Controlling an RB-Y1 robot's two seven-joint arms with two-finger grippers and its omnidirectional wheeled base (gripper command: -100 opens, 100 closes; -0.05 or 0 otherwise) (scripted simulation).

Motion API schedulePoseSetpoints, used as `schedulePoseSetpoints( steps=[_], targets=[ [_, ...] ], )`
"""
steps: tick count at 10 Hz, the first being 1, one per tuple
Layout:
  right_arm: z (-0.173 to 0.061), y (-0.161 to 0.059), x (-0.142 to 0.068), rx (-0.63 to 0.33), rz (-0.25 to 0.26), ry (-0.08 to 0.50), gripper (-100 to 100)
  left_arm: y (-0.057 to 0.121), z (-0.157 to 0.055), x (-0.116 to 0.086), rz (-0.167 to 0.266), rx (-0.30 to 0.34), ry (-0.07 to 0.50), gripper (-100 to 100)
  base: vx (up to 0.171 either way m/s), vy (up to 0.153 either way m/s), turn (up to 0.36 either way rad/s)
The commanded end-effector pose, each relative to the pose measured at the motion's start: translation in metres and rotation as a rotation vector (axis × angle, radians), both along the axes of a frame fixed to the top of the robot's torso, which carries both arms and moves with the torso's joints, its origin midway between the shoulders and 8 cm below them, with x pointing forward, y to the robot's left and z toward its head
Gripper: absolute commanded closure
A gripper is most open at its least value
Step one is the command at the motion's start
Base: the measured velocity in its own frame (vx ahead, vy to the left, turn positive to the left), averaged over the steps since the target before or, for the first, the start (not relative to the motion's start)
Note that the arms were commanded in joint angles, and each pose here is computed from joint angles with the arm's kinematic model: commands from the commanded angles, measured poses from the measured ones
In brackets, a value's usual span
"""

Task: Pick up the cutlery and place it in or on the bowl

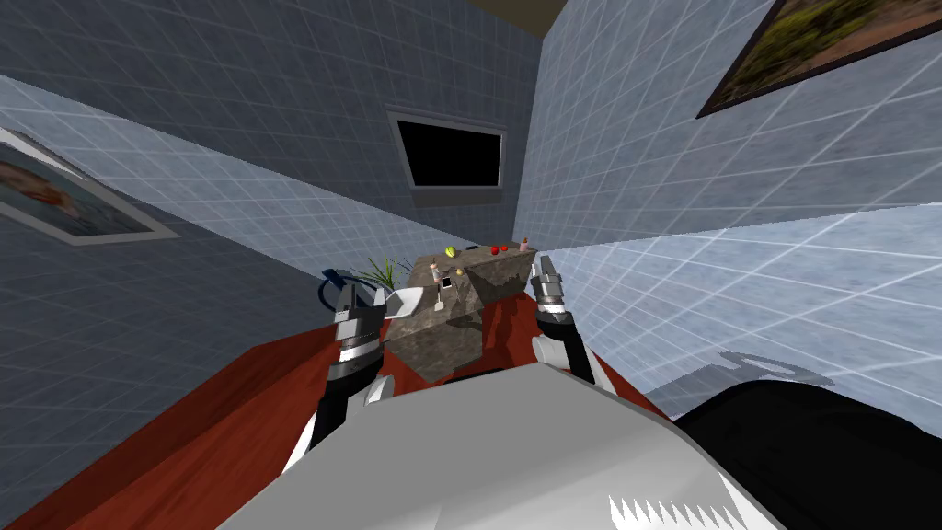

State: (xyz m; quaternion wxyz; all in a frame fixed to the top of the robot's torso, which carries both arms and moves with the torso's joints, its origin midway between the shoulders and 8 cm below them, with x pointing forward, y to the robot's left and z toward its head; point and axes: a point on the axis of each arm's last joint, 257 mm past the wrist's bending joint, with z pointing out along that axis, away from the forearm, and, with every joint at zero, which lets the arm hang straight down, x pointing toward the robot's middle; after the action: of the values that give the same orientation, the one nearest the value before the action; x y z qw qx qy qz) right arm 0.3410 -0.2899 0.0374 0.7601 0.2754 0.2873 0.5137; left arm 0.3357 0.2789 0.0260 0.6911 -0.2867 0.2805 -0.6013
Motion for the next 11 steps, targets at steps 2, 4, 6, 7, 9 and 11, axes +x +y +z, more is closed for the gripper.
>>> schedulePoseSetpoints(
  steps=[2, 4, 6, 7, 9, 11],
  targets=[
    [0.000, 0.000, 0.000, 0.000, 0.000, 0.000, 0, 0.005, -0.023, 0.009, -0.007, 0.054, 0.086, -100, 0.010, -0.046, -0.111],
    [0.000, 0.000, 0.000, 0.000, 0.000, 0.000, 0, 0.013, -0.046, 0.016, -0.002, 0.096, 0.169, -100, 0.018, -0.069, -0.104],
    [0.000, 0.000, 0.000, 0.000, 0.000, 0.000, 0, 0.028, -0.074, 0.021, 0.012, 0.140, 0.269, -100, 0.023, -0.079, -0.121],
    [0.000, 0.000, 0.000, 0.000, 0.000, 0.000, 0, 0.037, -0.089, 0.023, 0.025, 0.160, 0.323, -100, 0.041, -0.096, -0.183],
    [0.000, 0.000, 0.000, 0.000, 0.000, 0.000, 0, 0.047, -0.104, 0.025, 0.033, 0.194, 0.382, -100, 0.029, -0.073, -0.070],
    [0.000, 0.000, 0.000, 0.000, 0.000, 0.000, 0, 0.073, -0.136, 0.024, 0.067, 0.239, 0.499, -100, 0.035, -0.100, -0.186]
  ],
)
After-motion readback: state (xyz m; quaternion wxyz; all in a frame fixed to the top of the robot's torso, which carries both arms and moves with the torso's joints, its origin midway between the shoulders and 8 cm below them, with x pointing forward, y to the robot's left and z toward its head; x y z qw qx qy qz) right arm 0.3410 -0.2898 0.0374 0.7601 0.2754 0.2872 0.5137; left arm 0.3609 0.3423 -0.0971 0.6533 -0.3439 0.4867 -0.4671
